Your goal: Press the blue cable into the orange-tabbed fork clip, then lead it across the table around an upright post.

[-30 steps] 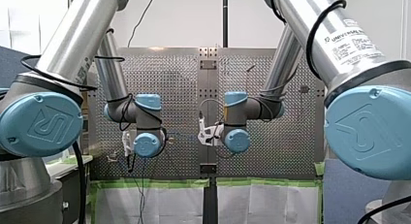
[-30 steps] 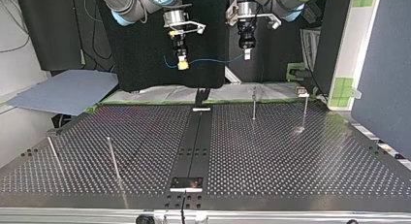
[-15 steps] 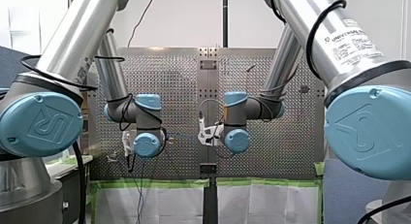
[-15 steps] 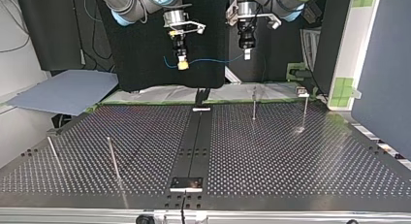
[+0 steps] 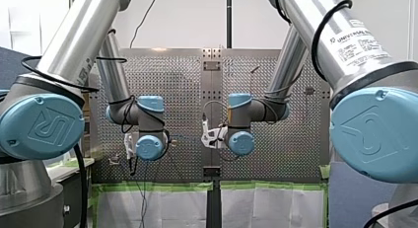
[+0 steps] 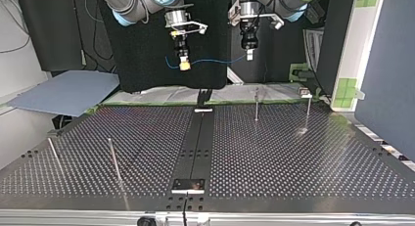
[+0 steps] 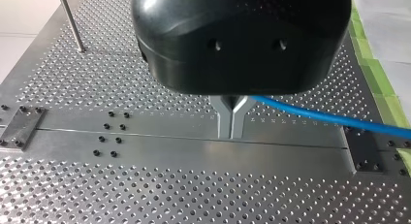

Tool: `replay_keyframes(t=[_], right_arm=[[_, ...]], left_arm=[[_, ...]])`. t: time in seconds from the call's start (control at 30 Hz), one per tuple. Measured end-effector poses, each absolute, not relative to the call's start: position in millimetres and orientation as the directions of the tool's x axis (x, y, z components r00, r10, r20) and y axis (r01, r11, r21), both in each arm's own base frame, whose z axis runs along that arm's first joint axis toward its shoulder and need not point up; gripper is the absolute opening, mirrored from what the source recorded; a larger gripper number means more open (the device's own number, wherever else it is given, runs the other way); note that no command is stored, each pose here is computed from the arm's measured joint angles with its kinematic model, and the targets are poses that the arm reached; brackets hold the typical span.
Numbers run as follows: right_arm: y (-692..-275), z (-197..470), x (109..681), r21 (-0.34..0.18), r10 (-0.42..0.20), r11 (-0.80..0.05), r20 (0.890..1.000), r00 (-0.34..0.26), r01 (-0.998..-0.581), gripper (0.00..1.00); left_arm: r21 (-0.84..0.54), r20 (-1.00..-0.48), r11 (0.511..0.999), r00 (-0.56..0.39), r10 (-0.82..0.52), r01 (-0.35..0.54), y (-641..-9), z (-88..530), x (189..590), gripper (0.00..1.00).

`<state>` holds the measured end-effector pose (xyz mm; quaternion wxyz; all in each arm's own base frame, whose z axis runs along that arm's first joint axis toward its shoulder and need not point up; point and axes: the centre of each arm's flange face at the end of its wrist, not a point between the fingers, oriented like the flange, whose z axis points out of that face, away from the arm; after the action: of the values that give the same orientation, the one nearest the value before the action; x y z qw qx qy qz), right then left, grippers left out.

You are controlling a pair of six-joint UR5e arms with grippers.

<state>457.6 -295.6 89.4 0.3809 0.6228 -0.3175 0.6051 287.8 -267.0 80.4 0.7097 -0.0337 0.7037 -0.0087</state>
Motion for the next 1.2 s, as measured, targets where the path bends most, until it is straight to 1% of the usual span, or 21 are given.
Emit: replay_keyframes(t=[0.3, 0.57, 1.2], right_arm=[[-295.6, 89.4, 457.6, 0.09, 0.065, -0.508, 0.996, 0.066, -0.857, 0.0], [-295.6, 89.4, 457.5, 0.09, 0.065, -0.507, 0.996, 0.066, -0.857, 0.0], [-298.5, 89.0, 457.3, 0.093, 0.069, -0.501, 0.995, 0.067, -0.861, 0.0]], left_arm=[[-0.058, -0.998, 0.998, 0.009, -0.058, -0.035, -266.8, 80.0, 287.8, 0.0], [-0.022, -0.999, 0.999, -0.039, -0.024, -0.03, -259.9, 71.5, 277.3, 0.0], [-0.02, -0.999, 0.999, -0.042, -0.021, -0.029, -259.4, 70.9, 276.6, 0.0]])
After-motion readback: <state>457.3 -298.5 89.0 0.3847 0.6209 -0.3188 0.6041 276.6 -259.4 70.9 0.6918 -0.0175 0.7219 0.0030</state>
